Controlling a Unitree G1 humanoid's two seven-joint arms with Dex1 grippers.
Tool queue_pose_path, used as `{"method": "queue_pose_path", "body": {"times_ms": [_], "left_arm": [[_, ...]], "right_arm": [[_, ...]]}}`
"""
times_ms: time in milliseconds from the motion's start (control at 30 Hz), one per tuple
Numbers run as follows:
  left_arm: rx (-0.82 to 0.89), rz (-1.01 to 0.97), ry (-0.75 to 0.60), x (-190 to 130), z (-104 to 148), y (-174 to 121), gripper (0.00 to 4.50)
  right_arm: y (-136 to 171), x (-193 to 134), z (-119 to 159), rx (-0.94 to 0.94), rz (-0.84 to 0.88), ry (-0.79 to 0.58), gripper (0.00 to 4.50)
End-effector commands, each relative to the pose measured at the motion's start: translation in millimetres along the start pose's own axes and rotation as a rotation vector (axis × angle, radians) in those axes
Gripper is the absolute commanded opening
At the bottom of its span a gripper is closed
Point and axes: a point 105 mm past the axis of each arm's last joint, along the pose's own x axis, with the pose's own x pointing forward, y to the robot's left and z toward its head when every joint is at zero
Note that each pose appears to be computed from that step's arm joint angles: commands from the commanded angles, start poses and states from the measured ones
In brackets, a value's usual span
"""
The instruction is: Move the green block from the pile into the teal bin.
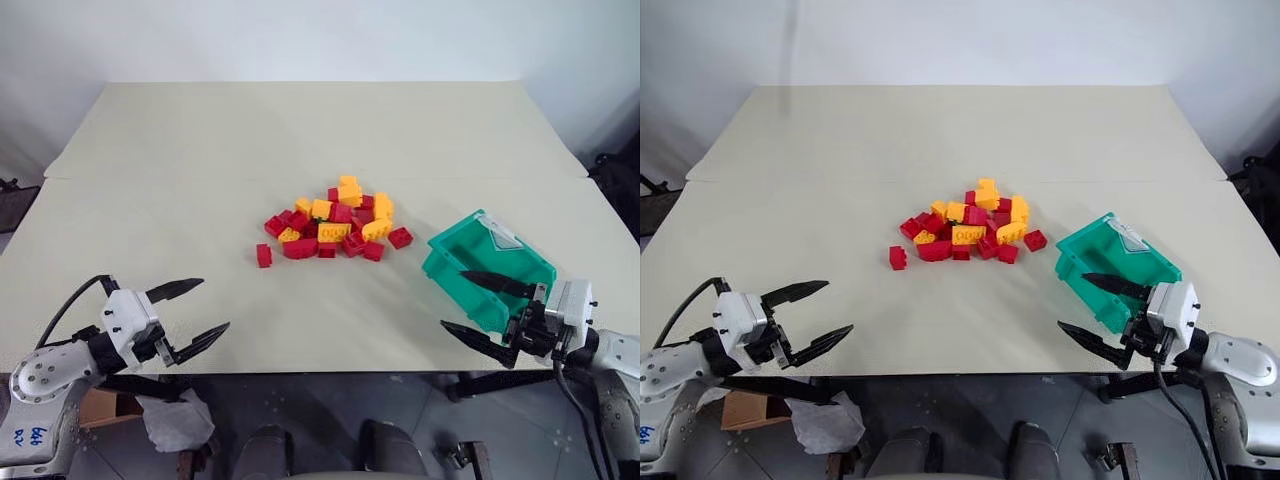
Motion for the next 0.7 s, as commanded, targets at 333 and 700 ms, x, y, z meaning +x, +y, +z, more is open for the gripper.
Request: {"method": "queue_pose_path", "body": {"times_ms": [333,700], "left_arm": [[-0.154,0.092,-0.127,-7.4,3.1,6.3,4.50],[-0.180,0.280,-0.099,-37.6,-16.1,3.8,4.50]], "right_arm": [[8.6,66.6,43.8,0.115,0.097,-0.187,3.16],[2.8,191.8,23.1,0.068,0.158,0.000,0.05]]}}
